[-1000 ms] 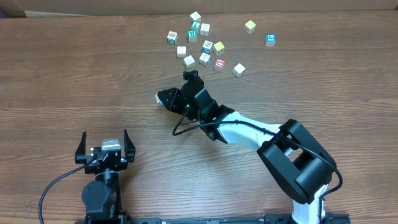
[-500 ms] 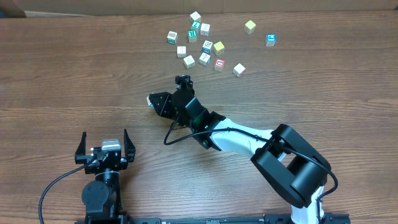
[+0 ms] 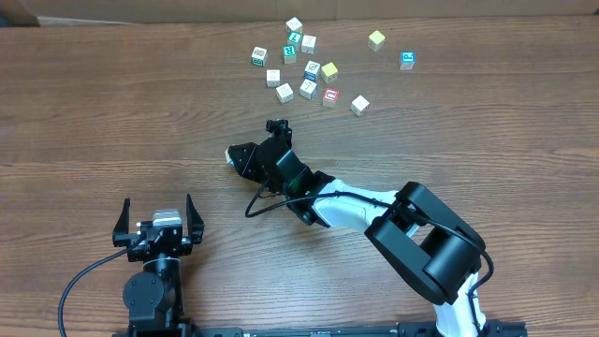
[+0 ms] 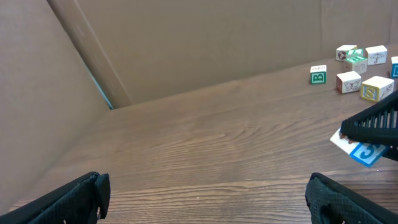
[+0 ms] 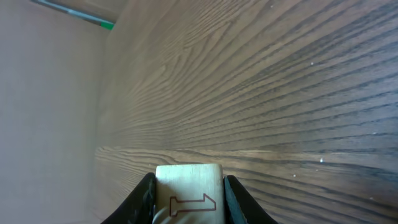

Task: Form a horizontal line
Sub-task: 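Carry the '1' block left toward the table center with the right gripper, then lower the '1' block onto the table and open the right gripper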

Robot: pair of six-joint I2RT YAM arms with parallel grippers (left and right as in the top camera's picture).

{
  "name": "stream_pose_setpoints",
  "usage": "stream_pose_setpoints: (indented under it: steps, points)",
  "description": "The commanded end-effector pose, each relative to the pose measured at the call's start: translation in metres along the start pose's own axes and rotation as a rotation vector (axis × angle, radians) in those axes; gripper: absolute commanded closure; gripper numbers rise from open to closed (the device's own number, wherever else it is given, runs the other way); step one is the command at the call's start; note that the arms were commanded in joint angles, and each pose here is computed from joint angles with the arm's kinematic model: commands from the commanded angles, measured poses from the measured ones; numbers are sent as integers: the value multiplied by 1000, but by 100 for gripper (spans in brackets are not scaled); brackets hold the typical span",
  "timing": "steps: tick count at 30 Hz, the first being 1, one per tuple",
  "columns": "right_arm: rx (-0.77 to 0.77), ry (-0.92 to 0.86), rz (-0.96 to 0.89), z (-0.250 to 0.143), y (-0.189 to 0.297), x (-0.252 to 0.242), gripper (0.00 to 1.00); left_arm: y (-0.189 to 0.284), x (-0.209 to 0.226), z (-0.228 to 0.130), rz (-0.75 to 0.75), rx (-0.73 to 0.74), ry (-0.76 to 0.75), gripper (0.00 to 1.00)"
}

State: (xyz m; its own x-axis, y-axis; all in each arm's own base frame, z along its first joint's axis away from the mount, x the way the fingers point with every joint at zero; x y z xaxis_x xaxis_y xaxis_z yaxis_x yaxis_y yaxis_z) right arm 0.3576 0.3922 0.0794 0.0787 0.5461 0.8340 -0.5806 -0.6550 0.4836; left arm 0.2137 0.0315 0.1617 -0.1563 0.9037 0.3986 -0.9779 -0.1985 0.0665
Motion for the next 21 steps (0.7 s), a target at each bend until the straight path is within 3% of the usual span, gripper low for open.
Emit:
stream_pose_setpoints:
  steps: [1,21]
  points:
    - [-5,-45,33,-3,-3,9,73,0,0,-1,3,-2,-19,0]
    - [-33,-28,29,-14,-3,11,69,0,0,0,3,-2,-19,0]
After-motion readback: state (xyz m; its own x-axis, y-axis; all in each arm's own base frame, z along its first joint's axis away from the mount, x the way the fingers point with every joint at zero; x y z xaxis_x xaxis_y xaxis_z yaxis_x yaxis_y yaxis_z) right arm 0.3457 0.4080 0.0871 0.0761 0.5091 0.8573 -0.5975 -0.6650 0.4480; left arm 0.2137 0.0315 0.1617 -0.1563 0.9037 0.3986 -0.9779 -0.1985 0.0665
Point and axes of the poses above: each gripper's point midway between its finger pads, its own y axis back along the fingers, its own x axis along the line the jaws close on, z = x × y, the point moved 3 cm from there along y, back along the fingers, and after that the axes turned 6 degrees about -y, right-handed, at the moved point
